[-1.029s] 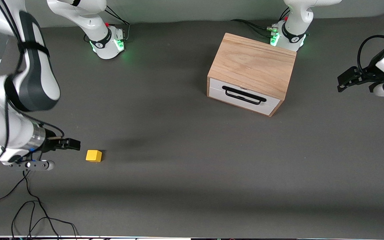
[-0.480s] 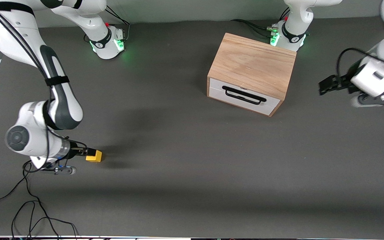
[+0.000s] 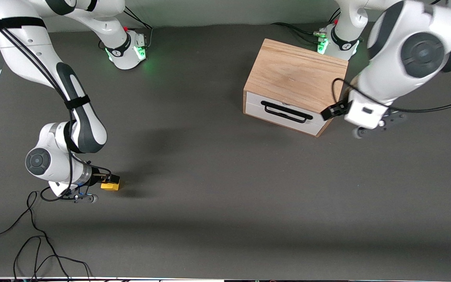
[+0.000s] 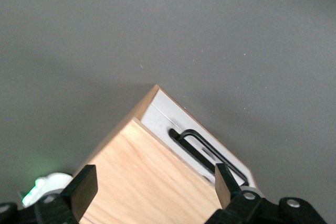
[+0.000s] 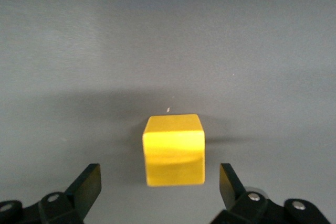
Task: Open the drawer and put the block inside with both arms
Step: 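Grasp the yellow cube with the right gripper while the left gripper reaches the drawer handle, then hook the left gripper onto the black drawer handle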
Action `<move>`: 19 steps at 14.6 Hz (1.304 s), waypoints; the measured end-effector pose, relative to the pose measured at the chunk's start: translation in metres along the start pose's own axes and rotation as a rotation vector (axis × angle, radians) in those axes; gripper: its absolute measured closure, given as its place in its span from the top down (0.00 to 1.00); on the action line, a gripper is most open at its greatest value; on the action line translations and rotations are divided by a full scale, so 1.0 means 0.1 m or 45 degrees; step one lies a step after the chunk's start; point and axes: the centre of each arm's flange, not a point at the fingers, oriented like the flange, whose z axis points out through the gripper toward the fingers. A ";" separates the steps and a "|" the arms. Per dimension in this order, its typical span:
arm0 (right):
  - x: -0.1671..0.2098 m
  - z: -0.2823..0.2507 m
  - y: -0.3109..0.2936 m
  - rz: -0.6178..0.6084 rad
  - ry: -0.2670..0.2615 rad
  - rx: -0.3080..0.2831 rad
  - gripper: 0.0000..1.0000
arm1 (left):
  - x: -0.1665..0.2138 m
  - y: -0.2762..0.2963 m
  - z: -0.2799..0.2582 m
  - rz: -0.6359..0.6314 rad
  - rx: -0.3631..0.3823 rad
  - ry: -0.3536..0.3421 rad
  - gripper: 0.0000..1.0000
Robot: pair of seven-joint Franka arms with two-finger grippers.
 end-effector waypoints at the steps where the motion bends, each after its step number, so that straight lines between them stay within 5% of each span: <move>1: 0.00 0.09 0.03 0.005 -0.006 0.000 1.00 | 0.00 0.10 0.12 -0.091 0.005 -0.027 1.00; 7: -0.01 0.41 0.06 0.012 -0.030 -0.002 1.00 | -0.07 0.76 0.81 -0.455 0.031 -0.056 1.00; 19: 0.02 0.52 0.05 0.013 -0.003 0.002 1.00 | -0.19 1.20 1.97 -0.586 0.202 -0.105 1.00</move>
